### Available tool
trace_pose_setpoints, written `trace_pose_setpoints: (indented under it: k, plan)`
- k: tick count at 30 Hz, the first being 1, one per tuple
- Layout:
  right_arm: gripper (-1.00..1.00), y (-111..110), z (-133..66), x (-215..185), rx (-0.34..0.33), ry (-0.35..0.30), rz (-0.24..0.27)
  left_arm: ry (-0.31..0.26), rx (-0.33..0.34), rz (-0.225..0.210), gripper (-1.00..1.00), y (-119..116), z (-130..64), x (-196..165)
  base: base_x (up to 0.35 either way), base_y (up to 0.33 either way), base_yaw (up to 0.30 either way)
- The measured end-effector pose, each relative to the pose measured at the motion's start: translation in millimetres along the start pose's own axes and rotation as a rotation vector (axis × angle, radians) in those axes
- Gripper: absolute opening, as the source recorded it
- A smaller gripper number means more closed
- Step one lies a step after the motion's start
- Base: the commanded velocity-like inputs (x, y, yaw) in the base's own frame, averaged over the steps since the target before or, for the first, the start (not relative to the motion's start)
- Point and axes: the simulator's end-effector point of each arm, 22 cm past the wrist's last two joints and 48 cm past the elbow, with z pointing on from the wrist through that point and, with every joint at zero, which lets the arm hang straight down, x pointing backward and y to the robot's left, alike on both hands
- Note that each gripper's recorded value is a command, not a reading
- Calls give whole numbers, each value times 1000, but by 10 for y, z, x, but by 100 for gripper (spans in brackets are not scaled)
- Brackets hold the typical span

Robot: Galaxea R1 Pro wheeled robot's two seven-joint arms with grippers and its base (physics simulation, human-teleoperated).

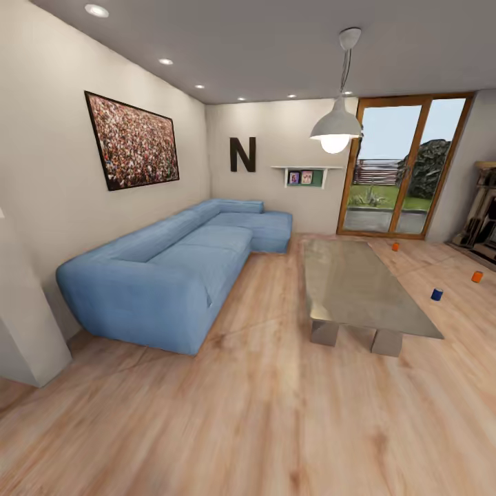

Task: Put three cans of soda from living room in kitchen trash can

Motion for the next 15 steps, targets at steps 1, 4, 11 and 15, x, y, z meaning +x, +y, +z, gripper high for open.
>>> trace_pose_setpoints:
  k: [1, 4, 11, 15]
  plan:
    - [100, 0, 0, -1, 0, 0, 0, 0, 0, 0, 100, 0, 0, -1, 0, 0, 0]
    - [100, -15, 0, -13, 3, -1, -13, -7, 12, 4, 100, -57, 0, -20, 0, 0, 0]
    - [100, -15, 0, -13, 3, -1, -13, -7, 12, 4, 100, -57, 0, -20, 0, 0, 0]
    - [100, -15, 0, -13, 3, -1, -13, -7, 12, 4, 100, -57, 0, -20, 0, 0, 0]
